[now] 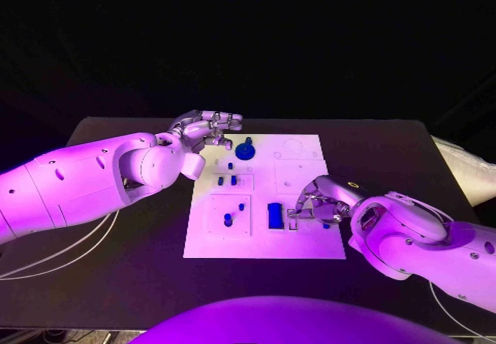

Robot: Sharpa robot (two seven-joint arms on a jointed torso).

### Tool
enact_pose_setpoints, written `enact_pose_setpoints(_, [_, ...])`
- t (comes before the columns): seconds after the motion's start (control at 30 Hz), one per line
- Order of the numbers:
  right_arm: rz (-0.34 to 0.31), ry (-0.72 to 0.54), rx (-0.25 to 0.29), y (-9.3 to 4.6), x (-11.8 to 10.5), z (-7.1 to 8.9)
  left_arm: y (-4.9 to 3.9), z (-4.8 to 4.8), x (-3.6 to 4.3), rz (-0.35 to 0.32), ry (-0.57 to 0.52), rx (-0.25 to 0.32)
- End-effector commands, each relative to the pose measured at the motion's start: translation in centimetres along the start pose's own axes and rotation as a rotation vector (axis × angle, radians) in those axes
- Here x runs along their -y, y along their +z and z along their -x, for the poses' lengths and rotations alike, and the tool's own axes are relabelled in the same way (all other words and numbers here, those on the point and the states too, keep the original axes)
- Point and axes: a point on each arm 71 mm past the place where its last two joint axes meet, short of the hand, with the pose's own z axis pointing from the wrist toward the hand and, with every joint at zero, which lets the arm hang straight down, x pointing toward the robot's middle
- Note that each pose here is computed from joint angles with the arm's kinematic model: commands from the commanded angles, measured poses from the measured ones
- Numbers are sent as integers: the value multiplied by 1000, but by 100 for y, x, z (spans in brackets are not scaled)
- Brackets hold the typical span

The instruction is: Assemble the parts on the task board

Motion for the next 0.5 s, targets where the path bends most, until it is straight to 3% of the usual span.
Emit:
enact_pose_setpoints(0.03, [31, 45, 62, -51, 40, 97, -2, -15, 4, -3, -6, -17])
enact_pose_setpoints(0.5, [-120, -89, 67, -177, 538, 230, -12, -13, 8, -9, -5, -15])
